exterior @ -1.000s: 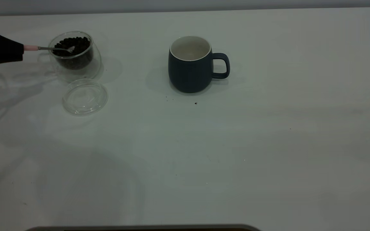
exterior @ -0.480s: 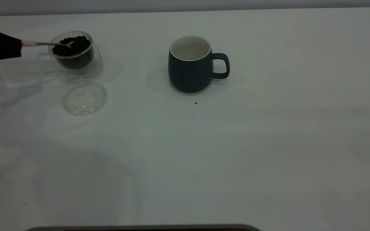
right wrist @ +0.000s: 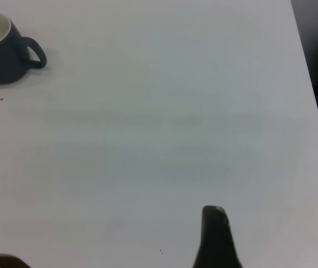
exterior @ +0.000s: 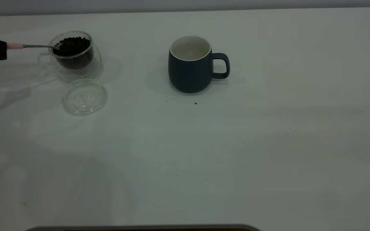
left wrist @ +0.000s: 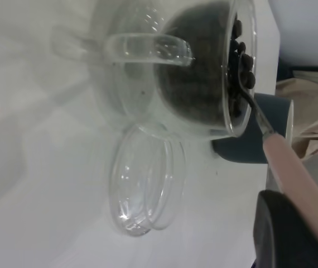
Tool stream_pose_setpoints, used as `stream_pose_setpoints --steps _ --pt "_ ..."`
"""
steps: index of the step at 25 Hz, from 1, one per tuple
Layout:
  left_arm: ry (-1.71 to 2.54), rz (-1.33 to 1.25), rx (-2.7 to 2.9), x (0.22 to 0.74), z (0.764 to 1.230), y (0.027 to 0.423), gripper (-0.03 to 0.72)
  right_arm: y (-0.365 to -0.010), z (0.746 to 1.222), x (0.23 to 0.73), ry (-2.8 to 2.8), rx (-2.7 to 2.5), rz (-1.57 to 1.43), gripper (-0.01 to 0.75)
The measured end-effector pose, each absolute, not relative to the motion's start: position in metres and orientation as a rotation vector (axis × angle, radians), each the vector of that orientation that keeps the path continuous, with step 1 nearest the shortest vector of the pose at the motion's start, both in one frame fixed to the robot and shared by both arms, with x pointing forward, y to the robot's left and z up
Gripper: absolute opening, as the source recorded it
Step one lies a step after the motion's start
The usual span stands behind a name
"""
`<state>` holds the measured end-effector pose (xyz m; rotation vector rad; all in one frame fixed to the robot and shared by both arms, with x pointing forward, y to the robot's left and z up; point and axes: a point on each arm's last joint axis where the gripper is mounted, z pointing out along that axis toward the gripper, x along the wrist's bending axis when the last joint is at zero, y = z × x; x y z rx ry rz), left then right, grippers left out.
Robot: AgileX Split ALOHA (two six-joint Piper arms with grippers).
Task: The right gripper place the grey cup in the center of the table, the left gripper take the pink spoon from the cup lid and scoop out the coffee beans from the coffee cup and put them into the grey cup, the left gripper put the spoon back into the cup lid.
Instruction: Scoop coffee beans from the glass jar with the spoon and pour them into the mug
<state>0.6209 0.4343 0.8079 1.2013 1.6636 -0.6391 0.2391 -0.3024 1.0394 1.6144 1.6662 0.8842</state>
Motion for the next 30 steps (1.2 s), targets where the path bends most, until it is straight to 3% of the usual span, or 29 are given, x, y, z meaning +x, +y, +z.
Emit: stream_pose_setpoints --steps 30 --pt "1.686 -0.649 1.159 0.623 0.818 0.435 0.124 -0.302 1.039 0.239 1.667 1.615 0.884 0.57"
